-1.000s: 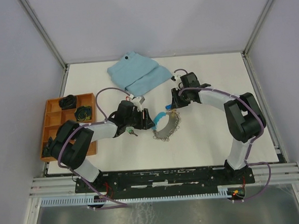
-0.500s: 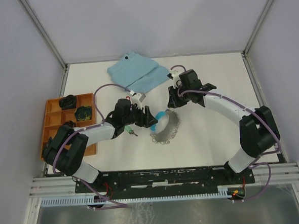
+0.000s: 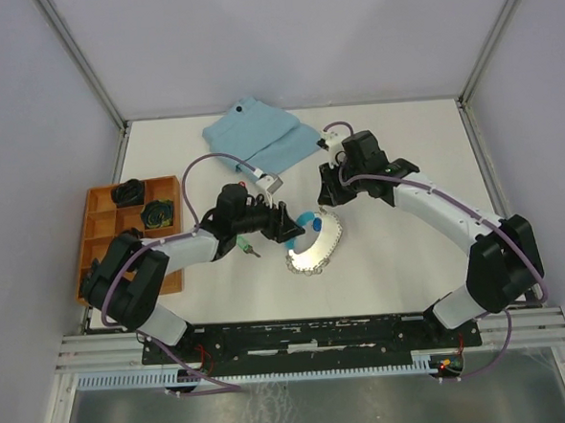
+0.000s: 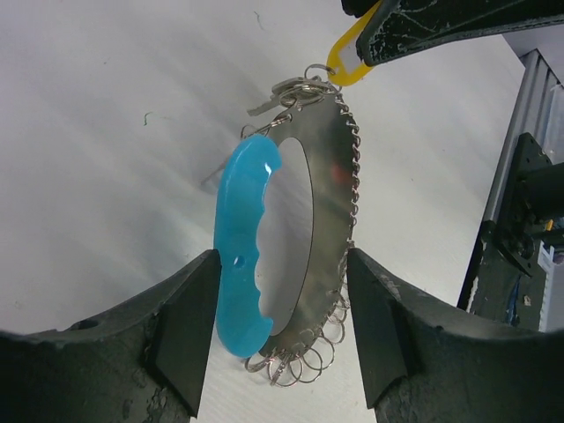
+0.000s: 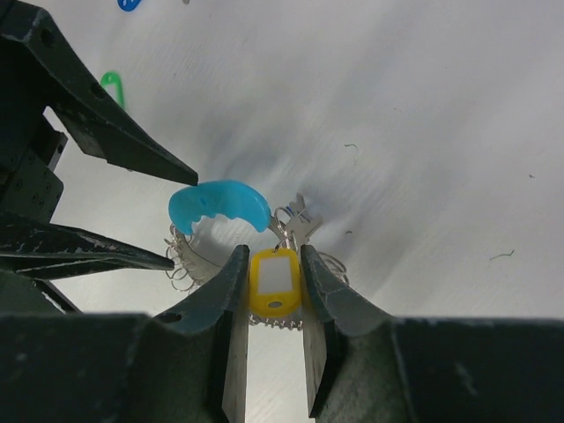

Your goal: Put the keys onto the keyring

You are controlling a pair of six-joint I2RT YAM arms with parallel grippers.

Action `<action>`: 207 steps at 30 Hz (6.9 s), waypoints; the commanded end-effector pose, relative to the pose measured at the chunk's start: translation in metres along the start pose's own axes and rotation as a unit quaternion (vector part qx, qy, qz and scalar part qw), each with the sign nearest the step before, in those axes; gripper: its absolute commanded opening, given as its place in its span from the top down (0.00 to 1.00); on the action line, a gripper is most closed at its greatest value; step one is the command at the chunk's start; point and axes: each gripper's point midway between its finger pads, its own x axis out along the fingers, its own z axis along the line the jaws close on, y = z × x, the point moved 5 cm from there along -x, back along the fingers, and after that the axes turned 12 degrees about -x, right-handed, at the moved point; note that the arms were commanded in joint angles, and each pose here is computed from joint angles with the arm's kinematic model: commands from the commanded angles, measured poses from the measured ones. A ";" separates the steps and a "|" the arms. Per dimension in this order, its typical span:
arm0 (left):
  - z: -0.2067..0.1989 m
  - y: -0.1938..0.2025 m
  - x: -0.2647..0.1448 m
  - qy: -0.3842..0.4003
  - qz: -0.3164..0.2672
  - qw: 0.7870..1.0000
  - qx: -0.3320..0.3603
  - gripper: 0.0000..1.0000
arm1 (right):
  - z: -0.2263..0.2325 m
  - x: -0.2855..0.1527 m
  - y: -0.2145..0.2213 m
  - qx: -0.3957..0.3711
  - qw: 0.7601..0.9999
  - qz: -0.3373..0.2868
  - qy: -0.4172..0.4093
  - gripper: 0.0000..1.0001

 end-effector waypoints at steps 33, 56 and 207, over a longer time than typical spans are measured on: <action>-0.027 -0.024 0.000 0.181 0.014 0.980 0.086 0.37 | 0.030 -0.057 -0.041 -0.058 0.993 -0.092 -0.040 0.99; -0.058 -0.006 0.001 0.259 0.066 0.947 0.179 0.97 | 0.028 -0.044 -0.041 -0.045 0.996 -0.066 -0.043 0.88; -0.041 -0.025 -0.025 0.190 -0.306 0.702 -0.615 0.88 | 0.112 -0.003 0.067 -0.271 0.940 -0.202 0.035 0.52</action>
